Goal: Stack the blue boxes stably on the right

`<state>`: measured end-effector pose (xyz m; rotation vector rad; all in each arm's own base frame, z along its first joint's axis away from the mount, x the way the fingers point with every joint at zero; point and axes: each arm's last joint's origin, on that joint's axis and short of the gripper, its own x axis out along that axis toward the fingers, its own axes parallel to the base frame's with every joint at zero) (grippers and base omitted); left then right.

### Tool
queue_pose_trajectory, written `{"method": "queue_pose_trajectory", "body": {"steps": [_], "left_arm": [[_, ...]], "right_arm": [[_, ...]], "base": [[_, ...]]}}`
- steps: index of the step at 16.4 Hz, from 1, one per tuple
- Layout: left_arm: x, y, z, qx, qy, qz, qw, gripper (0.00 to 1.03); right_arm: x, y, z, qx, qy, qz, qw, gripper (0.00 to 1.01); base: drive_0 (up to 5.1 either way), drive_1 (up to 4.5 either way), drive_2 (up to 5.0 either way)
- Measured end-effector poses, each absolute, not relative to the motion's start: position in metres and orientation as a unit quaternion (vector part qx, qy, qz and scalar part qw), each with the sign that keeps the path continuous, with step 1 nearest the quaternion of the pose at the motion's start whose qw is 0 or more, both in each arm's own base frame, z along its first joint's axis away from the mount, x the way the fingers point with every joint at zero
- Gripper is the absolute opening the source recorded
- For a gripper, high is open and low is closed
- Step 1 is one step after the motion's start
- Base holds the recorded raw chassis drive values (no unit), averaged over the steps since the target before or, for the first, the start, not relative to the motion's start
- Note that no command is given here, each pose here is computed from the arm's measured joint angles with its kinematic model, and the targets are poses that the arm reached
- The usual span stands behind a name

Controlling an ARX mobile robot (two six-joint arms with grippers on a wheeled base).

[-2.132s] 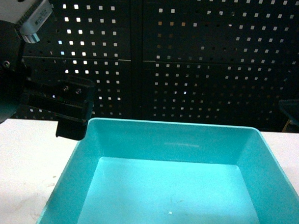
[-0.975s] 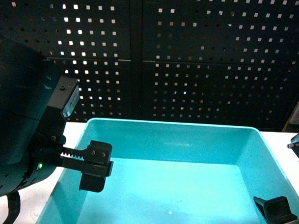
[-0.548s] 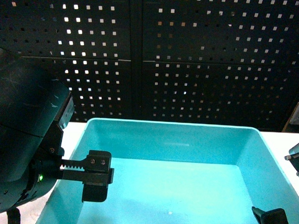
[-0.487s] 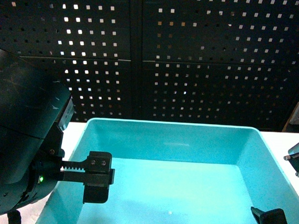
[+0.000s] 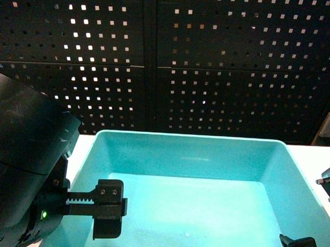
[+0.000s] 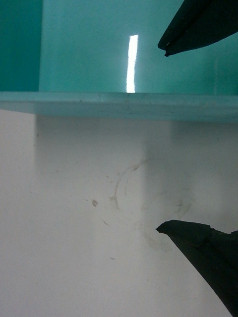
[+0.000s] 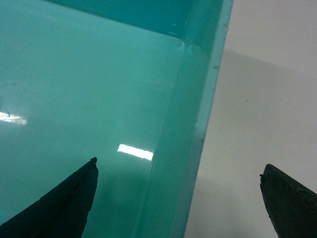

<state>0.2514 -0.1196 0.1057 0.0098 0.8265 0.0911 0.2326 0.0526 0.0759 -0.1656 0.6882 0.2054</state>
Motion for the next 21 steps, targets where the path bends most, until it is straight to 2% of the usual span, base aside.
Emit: {"method": "queue_pose_trajectory", "body": {"steps": [1,2,9,11,12,17,18,21], "left_arm": [[0.249,-0.120,0.104,0.004,0.404,0.045,0.913,0.98],[0.248,-0.120,0.103,0.005,0.407,0.045,0.912,0.98],[0.237,-0.124,0.100,-0.001,0.428,0.048,0.902,0.98],[0.235,-0.128,0.104,-0.010,0.424,0.045,0.904,0.98],[0.234,-0.129,0.104,-0.016,0.424,0.046,0.904,0.98],[0.231,-0.130,0.101,-0.029,0.421,0.059,0.905,0.98],[0.229,-0.129,0.098,-0.025,0.423,0.066,0.903,0.94],[0.228,-0.128,0.097,-0.019,0.412,0.077,0.908,0.66]], "right_arm": [[0.232,0.052,0.076,-0.081,0.336,0.097,0.933,0.98],[0.231,0.052,0.075,-0.079,0.337,0.096,0.933,0.90],[0.225,0.050,0.073,-0.069,0.336,0.092,0.935,0.28],[0.222,0.050,0.072,-0.036,0.339,0.089,0.936,0.13],[0.220,0.053,0.072,-0.018,0.340,0.089,0.936,0.08],[0.215,0.062,0.073,-0.006,0.342,0.090,0.936,0.07],[0.214,0.063,0.073,-0.007,0.341,0.091,0.936,0.07],[0.212,0.062,0.071,-0.005,0.337,0.090,0.937,0.07]], "base": [[0.0,0.00,0.0],[0.0,0.00,0.0],[0.0,0.00,0.0],[0.0,0.00,0.0],[0.0,0.00,0.0],[0.0,0.00,0.0],[0.0,0.00,0.0],[0.0,0.00,0.0]]}}
